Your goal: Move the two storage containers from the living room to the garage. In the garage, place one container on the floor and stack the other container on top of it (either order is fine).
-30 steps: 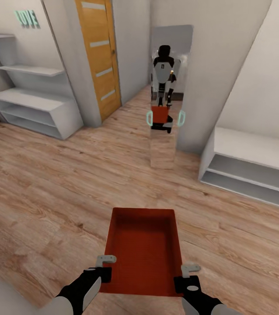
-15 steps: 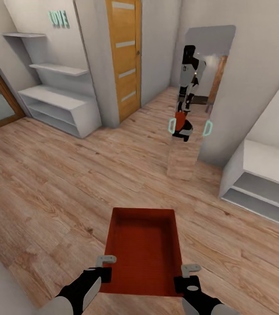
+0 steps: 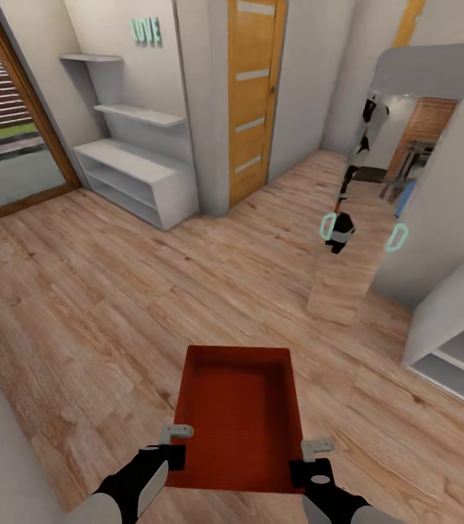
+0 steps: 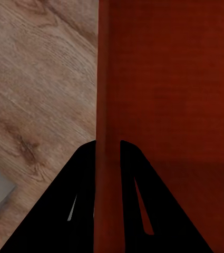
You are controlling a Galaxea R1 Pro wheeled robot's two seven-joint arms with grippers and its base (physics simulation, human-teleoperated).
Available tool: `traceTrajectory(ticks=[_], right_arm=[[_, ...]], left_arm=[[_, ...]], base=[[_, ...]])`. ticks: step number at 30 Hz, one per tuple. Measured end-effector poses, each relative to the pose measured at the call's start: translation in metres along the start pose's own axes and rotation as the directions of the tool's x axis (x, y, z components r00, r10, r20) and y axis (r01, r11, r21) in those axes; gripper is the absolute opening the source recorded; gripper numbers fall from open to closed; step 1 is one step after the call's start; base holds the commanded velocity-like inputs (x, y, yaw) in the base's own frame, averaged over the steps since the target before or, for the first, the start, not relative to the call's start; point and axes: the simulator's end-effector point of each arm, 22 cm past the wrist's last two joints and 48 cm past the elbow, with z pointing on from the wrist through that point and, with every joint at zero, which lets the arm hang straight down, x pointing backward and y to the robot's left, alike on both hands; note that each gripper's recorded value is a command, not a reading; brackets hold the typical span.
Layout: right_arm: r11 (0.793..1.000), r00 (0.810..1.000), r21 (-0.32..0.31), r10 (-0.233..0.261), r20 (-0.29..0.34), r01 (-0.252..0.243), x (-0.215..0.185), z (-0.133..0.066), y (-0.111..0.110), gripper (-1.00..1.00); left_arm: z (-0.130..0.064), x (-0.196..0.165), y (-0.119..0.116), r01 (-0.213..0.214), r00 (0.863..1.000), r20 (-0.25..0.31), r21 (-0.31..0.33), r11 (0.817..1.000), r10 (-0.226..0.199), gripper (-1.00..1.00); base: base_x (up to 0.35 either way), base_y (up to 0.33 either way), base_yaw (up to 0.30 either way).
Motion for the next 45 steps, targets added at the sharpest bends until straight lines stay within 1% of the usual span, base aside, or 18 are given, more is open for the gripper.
traceTrajectory(ticks=[6, 45], right_arm=[[1.000, 1.000, 0.001, 0.000, 0.000, 0.000, -0.0001, -0.0001, 0.0001, -1.00], [1.000, 1.000, 0.000, 0.002, 0.001, -0.002, 0.0001, 0.0000, -0.0002, -1.00]], left_arm=[[0.0000, -0.0004, 0.0001, 0.000, 1.000, 0.000, 0.000, 1.000, 0.000, -1.00], [0.0000, -0.0003, -0.0003, -0.001, 1.000, 0.001, 0.000, 1.000, 0.001, -1.00]], base=[[0.334, 0.000, 0.109], [0.334, 0.000, 0.001]])
